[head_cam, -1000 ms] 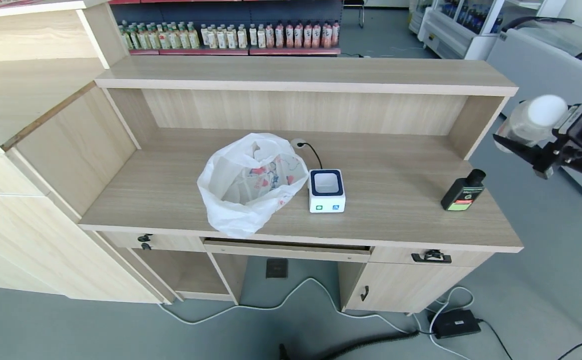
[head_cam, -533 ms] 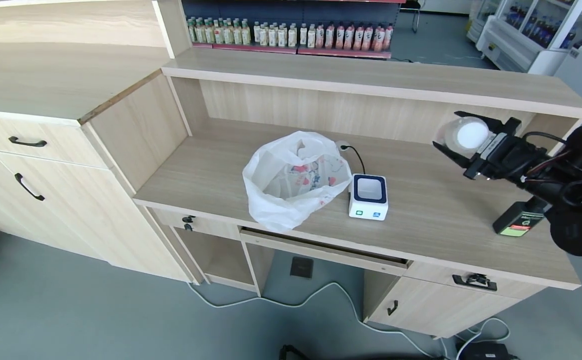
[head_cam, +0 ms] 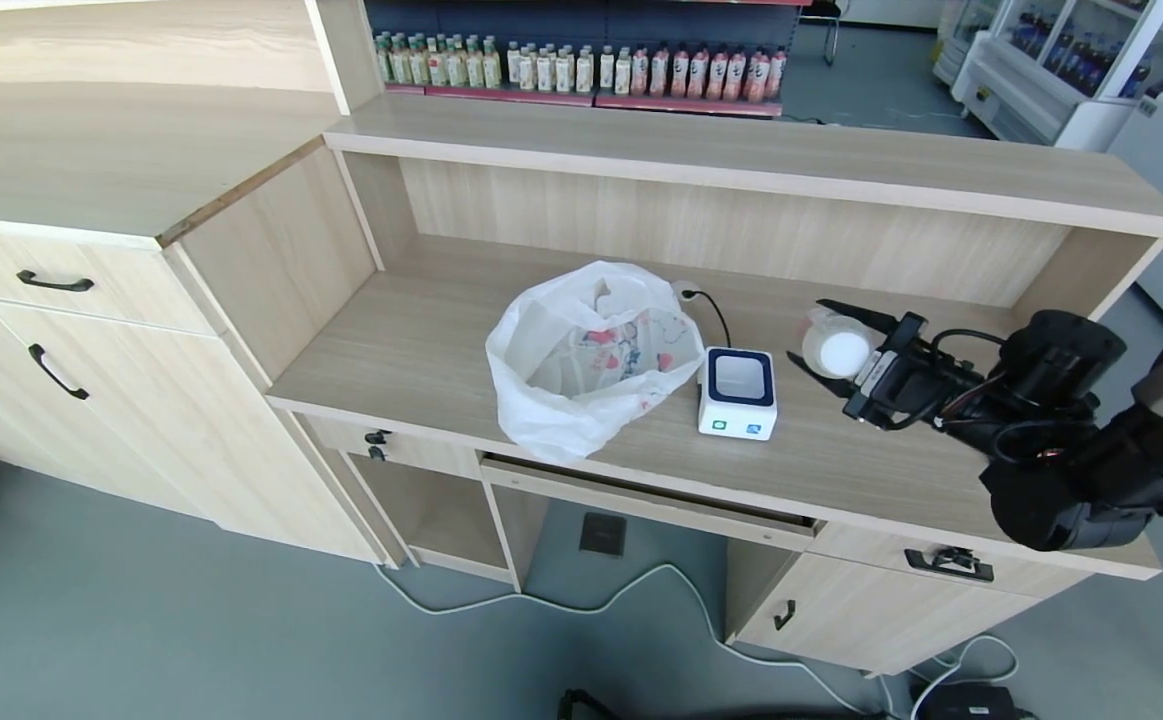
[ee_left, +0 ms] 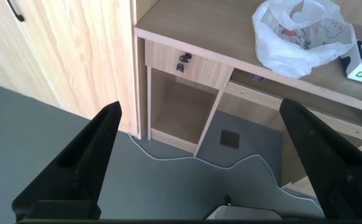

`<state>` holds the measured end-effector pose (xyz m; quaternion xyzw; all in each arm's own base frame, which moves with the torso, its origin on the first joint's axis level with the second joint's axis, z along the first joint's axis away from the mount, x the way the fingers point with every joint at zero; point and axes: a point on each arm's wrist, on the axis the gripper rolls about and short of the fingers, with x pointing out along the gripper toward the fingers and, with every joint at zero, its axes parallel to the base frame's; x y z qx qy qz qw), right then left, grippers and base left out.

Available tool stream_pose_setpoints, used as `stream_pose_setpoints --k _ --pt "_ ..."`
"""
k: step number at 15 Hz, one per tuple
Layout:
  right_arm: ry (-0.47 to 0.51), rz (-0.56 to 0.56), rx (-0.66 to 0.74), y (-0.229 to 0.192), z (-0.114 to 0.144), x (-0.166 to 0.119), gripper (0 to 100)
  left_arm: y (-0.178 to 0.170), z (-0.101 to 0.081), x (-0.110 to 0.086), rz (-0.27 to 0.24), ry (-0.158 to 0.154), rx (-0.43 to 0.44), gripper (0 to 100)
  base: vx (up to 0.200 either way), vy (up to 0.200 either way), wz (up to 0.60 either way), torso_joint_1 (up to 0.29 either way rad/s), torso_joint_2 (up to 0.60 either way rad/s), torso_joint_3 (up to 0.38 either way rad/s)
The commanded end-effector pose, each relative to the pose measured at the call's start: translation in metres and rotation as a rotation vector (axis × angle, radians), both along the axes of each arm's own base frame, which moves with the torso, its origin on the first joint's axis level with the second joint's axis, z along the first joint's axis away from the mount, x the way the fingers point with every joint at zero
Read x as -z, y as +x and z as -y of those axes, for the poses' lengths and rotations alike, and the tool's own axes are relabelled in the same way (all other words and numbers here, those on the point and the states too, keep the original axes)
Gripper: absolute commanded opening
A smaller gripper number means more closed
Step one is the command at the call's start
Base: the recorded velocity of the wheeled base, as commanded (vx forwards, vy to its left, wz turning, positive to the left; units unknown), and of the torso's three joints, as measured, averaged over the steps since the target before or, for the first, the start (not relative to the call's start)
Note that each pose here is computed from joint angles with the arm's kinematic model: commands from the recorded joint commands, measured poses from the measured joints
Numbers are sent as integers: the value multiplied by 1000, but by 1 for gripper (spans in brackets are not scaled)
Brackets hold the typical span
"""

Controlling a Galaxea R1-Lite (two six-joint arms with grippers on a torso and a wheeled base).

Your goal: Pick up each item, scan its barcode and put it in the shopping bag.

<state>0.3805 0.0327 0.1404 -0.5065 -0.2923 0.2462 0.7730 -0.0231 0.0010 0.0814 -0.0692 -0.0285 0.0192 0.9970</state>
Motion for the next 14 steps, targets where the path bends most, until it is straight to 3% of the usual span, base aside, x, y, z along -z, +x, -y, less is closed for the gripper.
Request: stream_pose_setpoints --k 1,14 --pt "-7 -31 -11 4 -5 14 0 0 0 0 1 1 -1 100 0 0 0 0 0 0" --pt "-8 73 -84 36 -22 24 0 0 0 0 1 -1 -1 100 0 0 0 0 0 0"
